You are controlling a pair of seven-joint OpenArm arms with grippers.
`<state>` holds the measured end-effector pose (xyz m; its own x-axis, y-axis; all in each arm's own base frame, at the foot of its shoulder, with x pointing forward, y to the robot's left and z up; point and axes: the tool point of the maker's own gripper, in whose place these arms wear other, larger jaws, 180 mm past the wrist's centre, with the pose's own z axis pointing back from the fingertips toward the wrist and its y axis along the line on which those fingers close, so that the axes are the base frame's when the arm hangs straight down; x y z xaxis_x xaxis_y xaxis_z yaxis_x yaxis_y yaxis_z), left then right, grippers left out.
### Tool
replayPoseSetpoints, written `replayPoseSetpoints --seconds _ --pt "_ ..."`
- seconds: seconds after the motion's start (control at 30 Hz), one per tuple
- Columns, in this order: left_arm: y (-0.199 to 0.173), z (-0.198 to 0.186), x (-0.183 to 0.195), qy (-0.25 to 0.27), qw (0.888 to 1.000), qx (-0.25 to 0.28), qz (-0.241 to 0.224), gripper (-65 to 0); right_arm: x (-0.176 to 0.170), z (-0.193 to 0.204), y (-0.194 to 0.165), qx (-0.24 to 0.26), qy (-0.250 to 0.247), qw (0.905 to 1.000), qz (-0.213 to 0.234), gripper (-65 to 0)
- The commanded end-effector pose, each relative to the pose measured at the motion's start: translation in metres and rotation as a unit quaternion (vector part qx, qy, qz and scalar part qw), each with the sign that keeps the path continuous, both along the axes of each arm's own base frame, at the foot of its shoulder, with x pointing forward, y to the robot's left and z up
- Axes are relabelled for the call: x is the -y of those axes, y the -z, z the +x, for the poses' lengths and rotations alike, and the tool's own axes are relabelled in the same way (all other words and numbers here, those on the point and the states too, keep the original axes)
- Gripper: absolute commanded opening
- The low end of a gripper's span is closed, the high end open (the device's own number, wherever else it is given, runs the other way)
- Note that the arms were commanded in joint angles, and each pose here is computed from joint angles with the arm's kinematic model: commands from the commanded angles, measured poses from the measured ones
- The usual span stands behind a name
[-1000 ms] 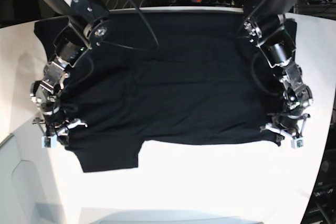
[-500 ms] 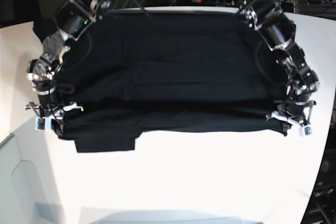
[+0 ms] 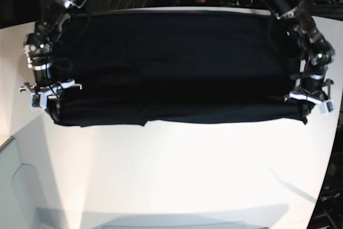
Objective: Fold the T-shirt properly
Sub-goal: 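Lift the gripped side edges and pull them toward the collar, then lay the hem over the shirt body with both grippers, folding it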
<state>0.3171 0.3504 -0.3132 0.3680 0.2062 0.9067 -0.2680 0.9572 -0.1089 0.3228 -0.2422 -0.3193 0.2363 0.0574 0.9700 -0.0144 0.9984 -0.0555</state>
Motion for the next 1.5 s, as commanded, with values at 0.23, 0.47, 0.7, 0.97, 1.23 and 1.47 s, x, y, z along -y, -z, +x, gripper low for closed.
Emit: replayPoseSetpoints --seconds 0.23,0.47,0.7,0.97,1.23,1.47 --pt "-0.007 -0.036 -0.005 -0.001 1.000 0.015 -0.004 -65.0 0.007 -0.030 -0.007 0.013 0.004 0.9999 -0.004 -65.0" --pt "0.007 -0.063 -0.014 -0.019 0.999 0.002 -0.027 -65.0 0.005 -0.063 0.017 -0.029 0.003 0.9996 0.002 -65.0" --pt "0.019 -0.072 -0.006 -0.023 0.999 -0.010 -0.040 -65.0 0.003 -0.076 0.039 -0.061 0.004 0.9980 0.015 -65.0" --pt "0.029 -0.078 0.000 -0.025 0.998 -0.020 -0.050 -65.0 0.003 -0.080 0.052 -0.079 0.005 0.9966 0.022 -65.0" --pt "0.030 -0.083 0.001 -0.022 0.998 -0.028 -0.047 -54.1 0.004 -0.083 0.044 -0.071 0.004 0.9974 0.014 -40.6" --pt "0.020 -0.090 0.002 -0.017 0.999 -0.023 -0.032 -35.9 -0.001 -0.075 0.013 -0.034 0.000 0.9994 -0.007 -34.5"
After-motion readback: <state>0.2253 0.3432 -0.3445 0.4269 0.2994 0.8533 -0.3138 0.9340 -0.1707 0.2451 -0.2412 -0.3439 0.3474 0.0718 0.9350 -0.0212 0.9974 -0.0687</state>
